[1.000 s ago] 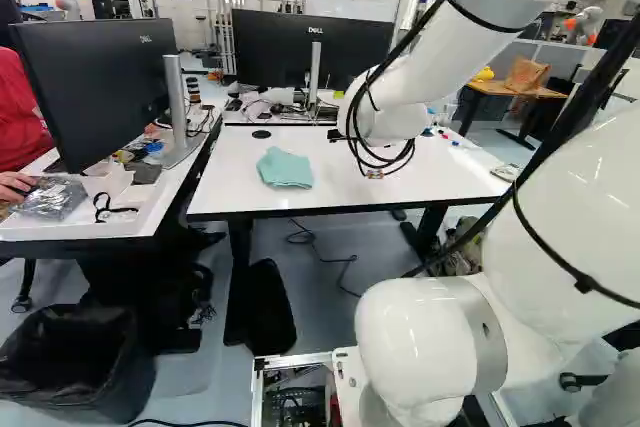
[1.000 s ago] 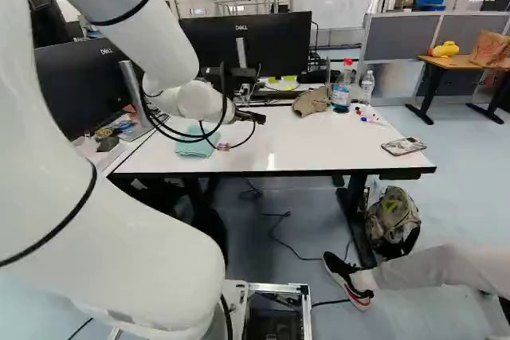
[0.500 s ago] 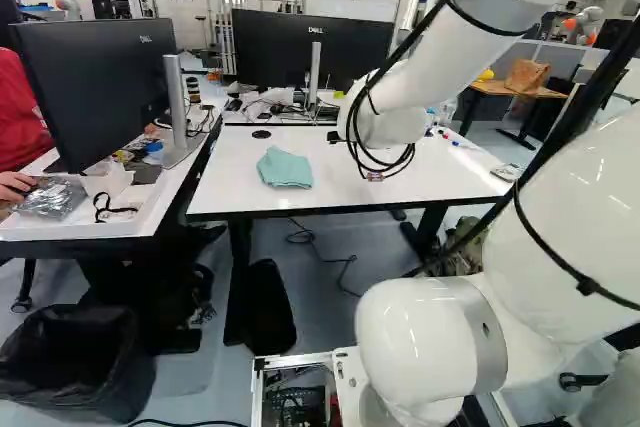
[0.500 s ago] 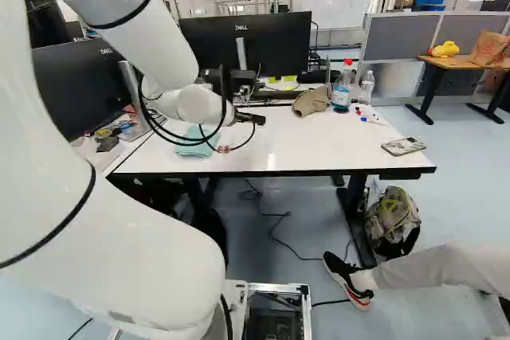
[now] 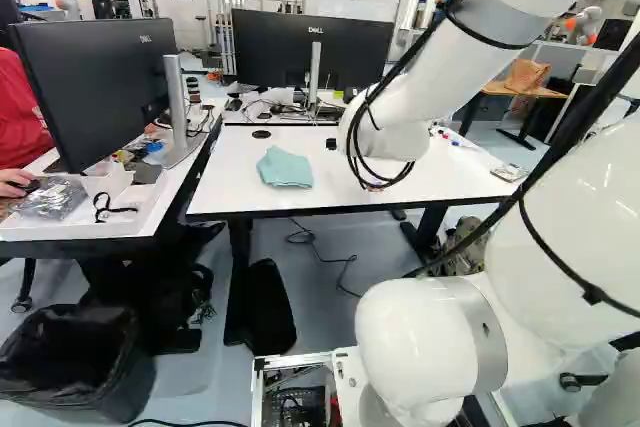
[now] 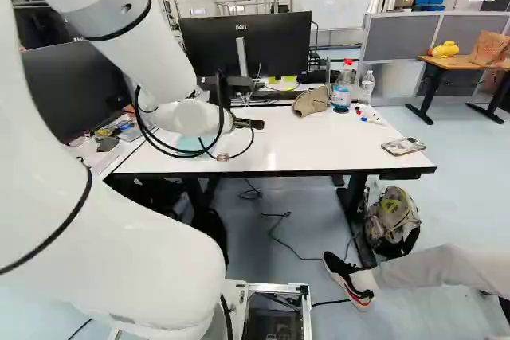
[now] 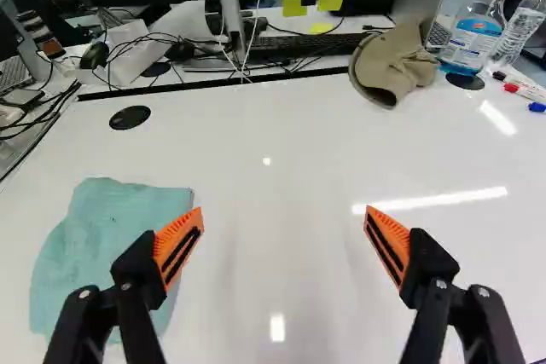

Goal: Clean the table with the green towel

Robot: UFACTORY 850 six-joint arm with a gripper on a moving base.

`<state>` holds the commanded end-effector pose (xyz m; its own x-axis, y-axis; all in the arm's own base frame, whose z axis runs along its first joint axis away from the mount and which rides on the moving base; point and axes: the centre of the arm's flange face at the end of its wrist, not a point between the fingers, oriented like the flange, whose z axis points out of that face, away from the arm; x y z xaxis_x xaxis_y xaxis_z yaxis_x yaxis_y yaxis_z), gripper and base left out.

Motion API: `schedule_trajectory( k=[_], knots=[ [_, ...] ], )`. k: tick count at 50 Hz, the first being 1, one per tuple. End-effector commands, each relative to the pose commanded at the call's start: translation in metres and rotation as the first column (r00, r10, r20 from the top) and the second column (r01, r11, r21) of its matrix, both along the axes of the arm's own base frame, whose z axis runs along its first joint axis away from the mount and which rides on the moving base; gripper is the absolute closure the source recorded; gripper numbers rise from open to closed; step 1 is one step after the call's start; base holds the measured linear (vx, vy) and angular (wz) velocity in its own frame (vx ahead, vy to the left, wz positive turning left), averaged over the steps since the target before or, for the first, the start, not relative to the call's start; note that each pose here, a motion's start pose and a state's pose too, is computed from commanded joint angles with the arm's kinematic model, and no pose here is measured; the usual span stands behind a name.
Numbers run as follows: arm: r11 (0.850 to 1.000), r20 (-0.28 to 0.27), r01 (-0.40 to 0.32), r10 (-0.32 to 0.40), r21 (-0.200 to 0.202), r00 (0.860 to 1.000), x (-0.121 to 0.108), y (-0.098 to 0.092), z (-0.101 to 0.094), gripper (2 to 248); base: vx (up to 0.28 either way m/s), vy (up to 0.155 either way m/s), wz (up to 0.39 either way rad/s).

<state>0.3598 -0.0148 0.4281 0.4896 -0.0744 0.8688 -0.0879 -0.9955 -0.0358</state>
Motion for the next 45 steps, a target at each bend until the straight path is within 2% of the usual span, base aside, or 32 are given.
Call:
schedule_trajectory(
  k=[45],
  knots=[
    [0.997,0.135,-0.058,0.063,-0.041,0.989,-0.065,0.011,-0.048,3,0.000,0.000,0.000]
  ],
)
